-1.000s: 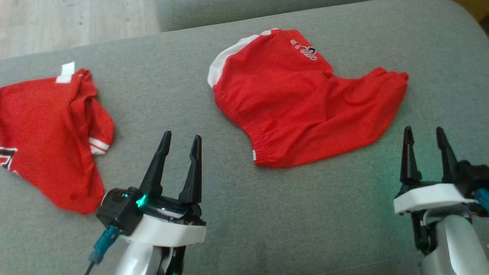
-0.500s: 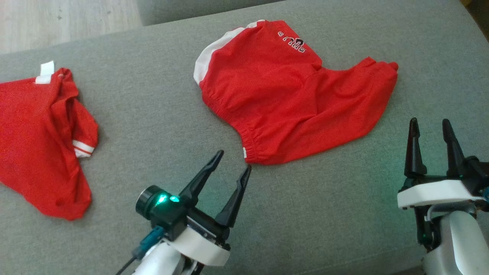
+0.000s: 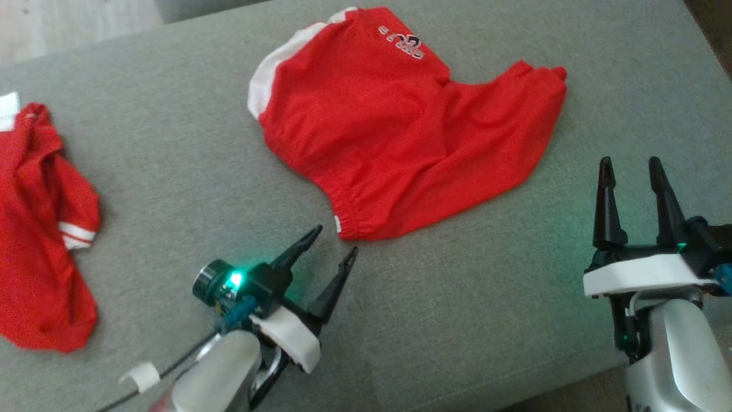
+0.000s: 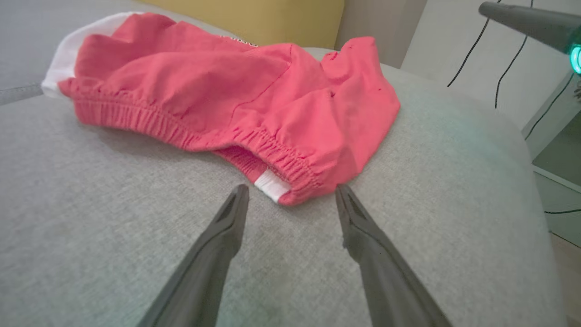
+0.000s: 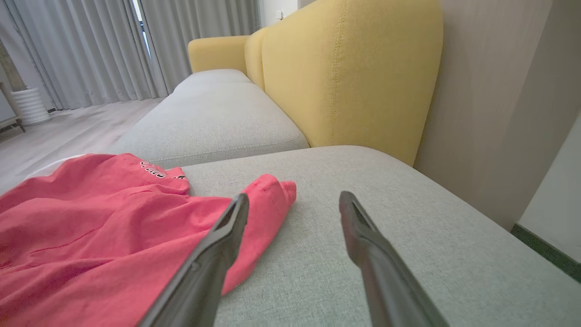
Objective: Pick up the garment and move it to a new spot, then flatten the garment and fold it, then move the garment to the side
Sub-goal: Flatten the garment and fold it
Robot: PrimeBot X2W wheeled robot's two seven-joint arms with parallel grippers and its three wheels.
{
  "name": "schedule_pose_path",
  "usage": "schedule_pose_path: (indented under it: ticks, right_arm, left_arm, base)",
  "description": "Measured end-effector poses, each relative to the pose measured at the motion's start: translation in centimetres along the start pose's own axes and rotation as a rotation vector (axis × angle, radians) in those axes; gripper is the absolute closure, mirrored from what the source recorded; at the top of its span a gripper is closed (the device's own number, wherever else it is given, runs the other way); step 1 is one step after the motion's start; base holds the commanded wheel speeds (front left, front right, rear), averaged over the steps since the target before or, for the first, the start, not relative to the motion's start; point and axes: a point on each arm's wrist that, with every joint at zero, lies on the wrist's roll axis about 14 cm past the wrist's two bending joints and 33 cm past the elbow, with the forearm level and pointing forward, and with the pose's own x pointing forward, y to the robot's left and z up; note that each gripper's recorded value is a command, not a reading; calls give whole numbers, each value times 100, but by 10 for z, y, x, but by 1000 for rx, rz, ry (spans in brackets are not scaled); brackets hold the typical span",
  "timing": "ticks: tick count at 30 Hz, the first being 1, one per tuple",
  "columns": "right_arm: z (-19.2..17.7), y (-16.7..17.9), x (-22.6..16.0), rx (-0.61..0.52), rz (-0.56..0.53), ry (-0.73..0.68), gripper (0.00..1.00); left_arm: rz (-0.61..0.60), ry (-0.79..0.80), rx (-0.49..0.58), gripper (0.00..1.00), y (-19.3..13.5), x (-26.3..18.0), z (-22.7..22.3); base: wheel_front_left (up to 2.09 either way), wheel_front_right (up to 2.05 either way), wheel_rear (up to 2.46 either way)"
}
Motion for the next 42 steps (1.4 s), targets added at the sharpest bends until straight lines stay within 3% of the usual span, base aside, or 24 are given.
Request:
schedule_pose_path:
  ticks: [14,15,16,17,18,29,42]
  right_arm:
    - [1,-12,7,-12,-35,-2,0]
    - [1,-13,6,-13,-36,-2,0]
    - [1,-13,6,-13,-36,-2,0]
    - [1,-13,6,-13,-37,-3,0]
    - [2,-13,6,-13,-36,-4,0]
    - [15,-5,10,-12,-12,-45,0]
    - [21,28,19,-12,78,-66,0]
  left_arm:
    - [-144,22,-77,0,-21,38,1]
    - [-151,23,-75,9,-22,38,1]
    - [-157,25,-73,58,-23,38,1]
    - [-166,27,-63,90,-24,38,0]
    - [-172,28,-53,100,-25,38,1]
    - [-133,-147,-34,100,-22,21,56]
    - [24,-241,17,100,7,-35,73]
  base:
    - [0,0,0]
    - [0,0,0]
    - [0,0,0]
    - [0,0,0]
    - [0,0,0]
    - [0,0,0]
    - [0,0,0]
